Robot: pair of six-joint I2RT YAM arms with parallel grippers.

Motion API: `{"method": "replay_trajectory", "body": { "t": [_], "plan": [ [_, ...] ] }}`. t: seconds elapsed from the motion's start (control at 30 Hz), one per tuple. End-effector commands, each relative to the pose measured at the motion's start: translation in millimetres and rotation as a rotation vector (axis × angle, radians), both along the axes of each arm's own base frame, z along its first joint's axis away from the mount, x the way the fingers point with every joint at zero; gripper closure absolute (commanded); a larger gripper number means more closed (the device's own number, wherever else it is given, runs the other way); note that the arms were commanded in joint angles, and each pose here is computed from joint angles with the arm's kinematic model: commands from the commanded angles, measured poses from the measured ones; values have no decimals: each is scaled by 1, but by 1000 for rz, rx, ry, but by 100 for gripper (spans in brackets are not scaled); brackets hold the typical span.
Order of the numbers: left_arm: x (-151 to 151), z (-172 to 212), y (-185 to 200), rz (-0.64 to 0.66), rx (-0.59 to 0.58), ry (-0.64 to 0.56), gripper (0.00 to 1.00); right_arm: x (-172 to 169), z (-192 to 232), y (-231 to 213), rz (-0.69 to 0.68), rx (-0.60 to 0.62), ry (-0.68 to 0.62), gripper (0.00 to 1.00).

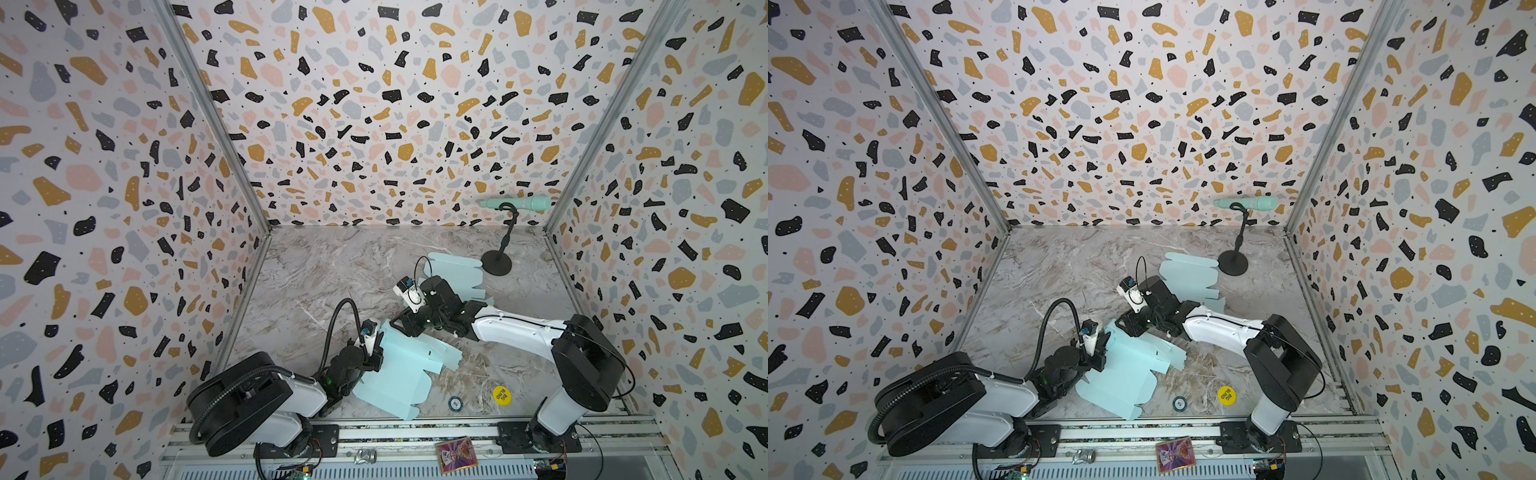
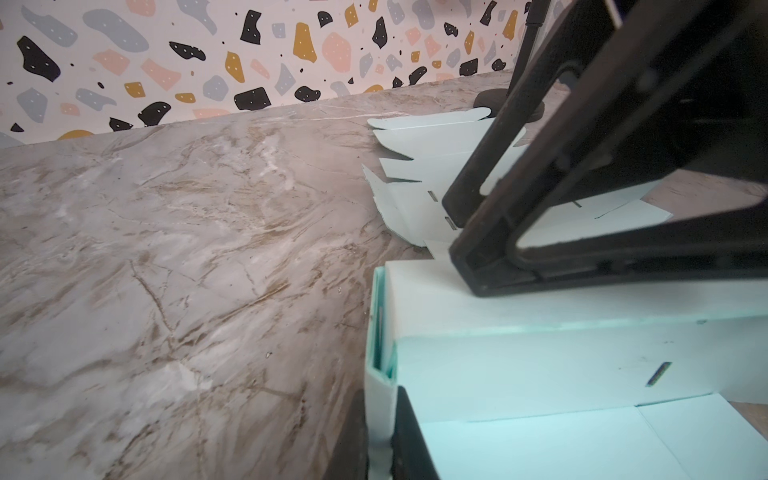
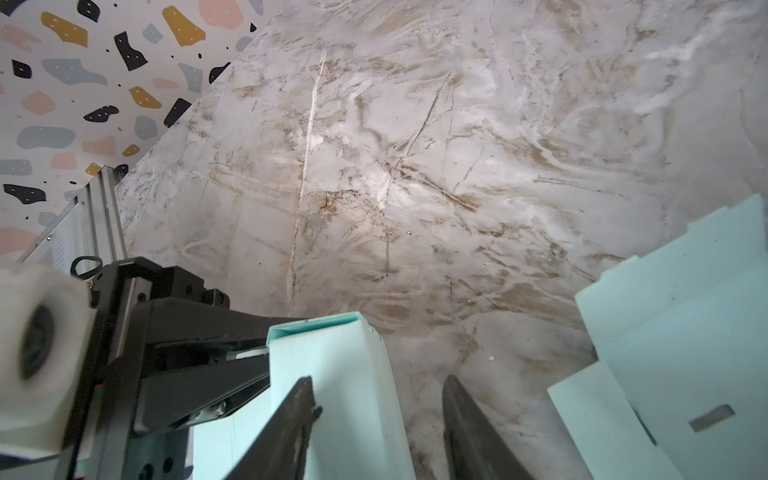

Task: Fold the paper box

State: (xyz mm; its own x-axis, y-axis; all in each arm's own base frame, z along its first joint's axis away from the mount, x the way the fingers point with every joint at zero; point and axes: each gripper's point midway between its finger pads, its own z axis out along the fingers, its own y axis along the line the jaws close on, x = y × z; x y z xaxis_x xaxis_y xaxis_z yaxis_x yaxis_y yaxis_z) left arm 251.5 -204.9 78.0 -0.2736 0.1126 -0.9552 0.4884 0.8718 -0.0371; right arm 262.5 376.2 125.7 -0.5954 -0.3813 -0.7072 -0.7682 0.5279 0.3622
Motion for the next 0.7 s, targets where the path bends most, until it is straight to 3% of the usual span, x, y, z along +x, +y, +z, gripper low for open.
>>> {"method": "replay_trajectory", "body": {
  "t": [0.0,0.13,0.33,0.5,0.67],
  "plan": [
    [0,13,-3,-2,-50,-49,89,-16,-20,3,40,-23,70,50],
    [0,13,-1,6,-62,-49,89,-19,-32,6,52,-54,90,51],
    [0,13,2,23,-70,-52,80,-26,-52,7,64,-97,120,53],
    [3,12,3,38,-56,-54,80,-26,-50,8,58,-94,120,54],
    [6,15,1,42,-60,-66,90,-30,-53,8,58,-111,123,55]
  ]
}}
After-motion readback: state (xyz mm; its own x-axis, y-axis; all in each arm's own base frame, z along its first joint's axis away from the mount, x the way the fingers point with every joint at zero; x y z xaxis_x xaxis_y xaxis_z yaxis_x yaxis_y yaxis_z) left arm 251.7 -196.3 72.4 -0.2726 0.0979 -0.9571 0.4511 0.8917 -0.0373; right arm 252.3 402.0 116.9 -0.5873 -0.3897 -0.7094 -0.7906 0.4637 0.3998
